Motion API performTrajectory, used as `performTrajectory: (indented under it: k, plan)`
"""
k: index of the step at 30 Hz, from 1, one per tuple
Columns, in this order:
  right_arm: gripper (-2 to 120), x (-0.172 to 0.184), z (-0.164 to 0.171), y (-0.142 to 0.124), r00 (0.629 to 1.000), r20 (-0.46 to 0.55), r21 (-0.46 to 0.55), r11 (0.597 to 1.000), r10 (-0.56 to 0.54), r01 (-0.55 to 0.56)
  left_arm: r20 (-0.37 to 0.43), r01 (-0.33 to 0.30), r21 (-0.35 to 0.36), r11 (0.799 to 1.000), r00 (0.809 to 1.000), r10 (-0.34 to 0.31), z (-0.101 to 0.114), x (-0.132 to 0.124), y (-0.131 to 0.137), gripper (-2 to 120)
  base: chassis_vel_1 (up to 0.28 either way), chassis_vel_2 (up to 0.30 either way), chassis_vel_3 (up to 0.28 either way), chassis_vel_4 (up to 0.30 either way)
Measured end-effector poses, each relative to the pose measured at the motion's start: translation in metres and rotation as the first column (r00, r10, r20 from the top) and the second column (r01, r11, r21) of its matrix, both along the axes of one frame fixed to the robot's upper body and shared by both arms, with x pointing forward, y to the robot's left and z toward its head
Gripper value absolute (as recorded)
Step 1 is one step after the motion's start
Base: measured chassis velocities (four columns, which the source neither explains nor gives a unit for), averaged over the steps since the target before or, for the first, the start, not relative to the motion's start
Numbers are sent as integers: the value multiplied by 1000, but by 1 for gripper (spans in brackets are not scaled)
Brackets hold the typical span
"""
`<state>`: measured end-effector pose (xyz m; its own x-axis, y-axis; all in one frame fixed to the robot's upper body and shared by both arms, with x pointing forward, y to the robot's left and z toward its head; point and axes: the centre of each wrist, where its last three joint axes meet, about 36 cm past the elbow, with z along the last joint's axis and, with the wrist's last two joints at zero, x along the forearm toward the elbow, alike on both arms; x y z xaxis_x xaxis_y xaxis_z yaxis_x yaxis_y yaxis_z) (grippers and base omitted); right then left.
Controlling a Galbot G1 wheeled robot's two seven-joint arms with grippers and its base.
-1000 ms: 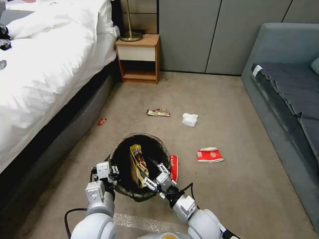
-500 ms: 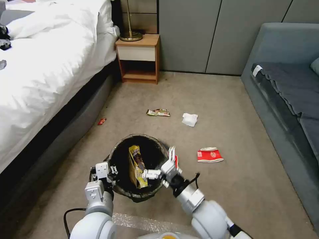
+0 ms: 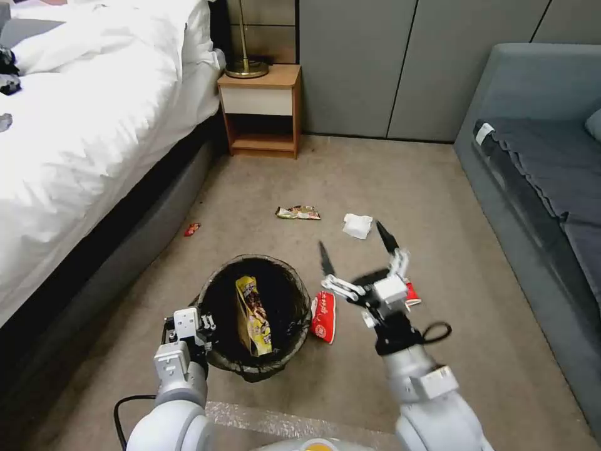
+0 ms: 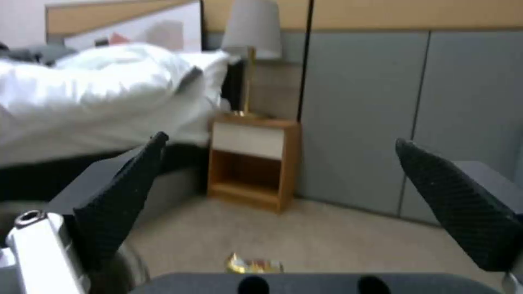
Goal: Pick up the trash bin, then pick up the garbage from the floor and place it into the trash bin.
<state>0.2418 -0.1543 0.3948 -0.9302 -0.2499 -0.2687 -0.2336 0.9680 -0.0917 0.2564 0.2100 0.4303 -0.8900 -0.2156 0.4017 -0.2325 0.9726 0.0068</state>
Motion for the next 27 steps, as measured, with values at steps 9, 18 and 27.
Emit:
performTrajectory:
  k: [9,18,27]
  plan:
    - [100,-8,-21,0,999,-39,-9,1000,-3,3,17,-24,-9,1000,1000,25,8,2,9,0,0,0,0,0]
    - [100,11,-17,-5,1000,-24,-2,1000,-13,13,21,-30,-17,999,999,31,10,2,11,0,0,0,0,0]
    - [100,57,15,-4,1000,-20,46,999,-1,2,35,-42,-20,999,998,43,17,1,15,0,0,0,0,0]
